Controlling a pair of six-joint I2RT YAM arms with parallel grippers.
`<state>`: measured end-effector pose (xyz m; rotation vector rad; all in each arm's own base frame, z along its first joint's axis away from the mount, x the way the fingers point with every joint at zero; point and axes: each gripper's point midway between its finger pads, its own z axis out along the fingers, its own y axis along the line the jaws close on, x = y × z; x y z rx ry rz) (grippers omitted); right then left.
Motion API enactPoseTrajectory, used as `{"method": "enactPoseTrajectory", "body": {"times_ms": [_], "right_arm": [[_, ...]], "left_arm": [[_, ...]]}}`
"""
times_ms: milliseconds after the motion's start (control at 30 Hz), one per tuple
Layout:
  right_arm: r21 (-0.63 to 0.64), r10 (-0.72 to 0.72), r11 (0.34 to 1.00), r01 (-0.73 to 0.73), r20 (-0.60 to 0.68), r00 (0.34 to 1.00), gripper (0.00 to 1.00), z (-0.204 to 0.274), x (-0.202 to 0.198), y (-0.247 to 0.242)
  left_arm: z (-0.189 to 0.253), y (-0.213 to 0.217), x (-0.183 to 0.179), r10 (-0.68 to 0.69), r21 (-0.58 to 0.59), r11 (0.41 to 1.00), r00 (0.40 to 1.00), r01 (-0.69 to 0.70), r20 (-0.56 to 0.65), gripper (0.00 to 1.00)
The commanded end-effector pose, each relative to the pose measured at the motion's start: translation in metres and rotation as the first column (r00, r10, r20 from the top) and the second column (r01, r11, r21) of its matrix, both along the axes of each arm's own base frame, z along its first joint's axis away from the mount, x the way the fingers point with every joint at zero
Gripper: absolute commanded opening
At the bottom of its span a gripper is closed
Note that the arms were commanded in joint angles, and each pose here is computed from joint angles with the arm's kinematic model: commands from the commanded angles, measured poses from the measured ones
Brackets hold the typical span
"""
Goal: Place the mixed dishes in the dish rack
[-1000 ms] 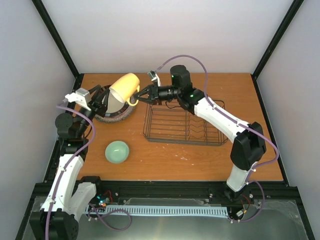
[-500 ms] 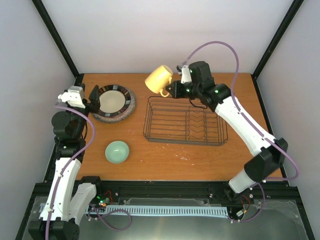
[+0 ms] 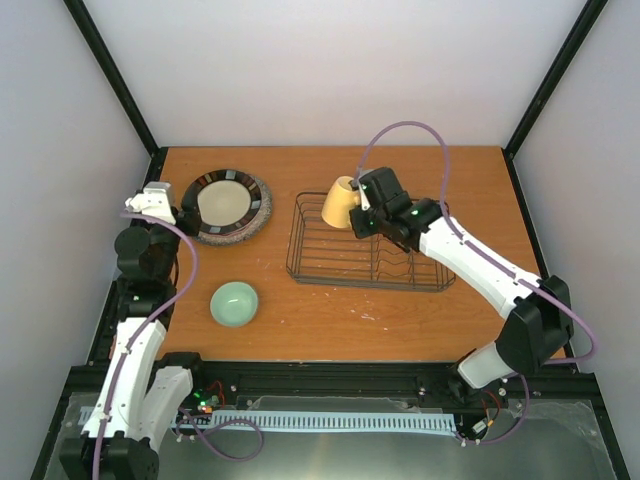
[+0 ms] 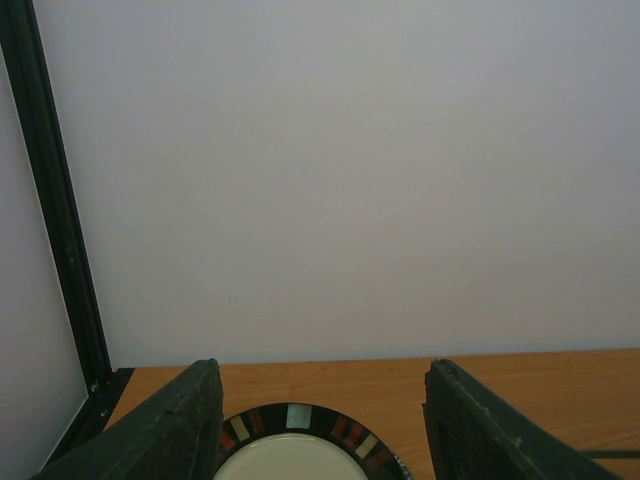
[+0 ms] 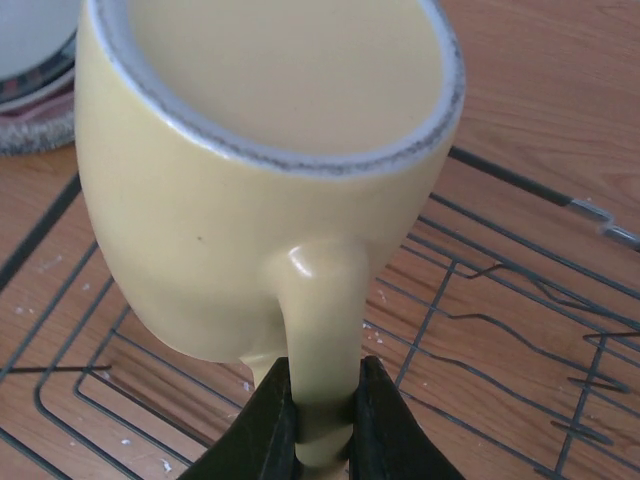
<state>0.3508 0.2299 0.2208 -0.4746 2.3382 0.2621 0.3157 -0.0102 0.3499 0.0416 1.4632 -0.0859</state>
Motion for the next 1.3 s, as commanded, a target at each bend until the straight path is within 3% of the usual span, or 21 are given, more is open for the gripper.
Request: {"method": "enactPoseTrajectory", "body": {"times_ms": [0, 267, 767, 1267], "right_arm": [[-0.024, 0.032, 0.999, -0.029, 0.143, 0.989, 0.03, 0.014, 0.016, 0.020], [-0.147, 0.109, 0.985, -0.090, 0.126, 0.986, 0.03, -0.028, 0.023, 0.047], [-0.198, 0.151, 0.971, -0.132, 0.086, 0.985, 0.03, -0.073, 0.053, 0.079], [-0.262, 0.163, 0.951, -0.165, -0.031, 0.986, 0.03, -0.124, 0.037, 0.067]], "left_arm": [[-0.003, 0.005, 0.001, 0.030, 0.021, 0.999, 1.000, -0.030, 0.000, 0.56], [-0.018, 0.011, 0.001, 0.067, 0.024, 0.998, 0.998, -0.066, -0.021, 0.56], [-0.020, 0.025, 0.002, 0.144, 0.024, 0.989, 0.989, -0.143, -0.039, 0.59], [-0.022, 0.029, 0.002, 0.171, 0.027, 0.985, 0.984, -0.170, -0.045, 0.61]]}}
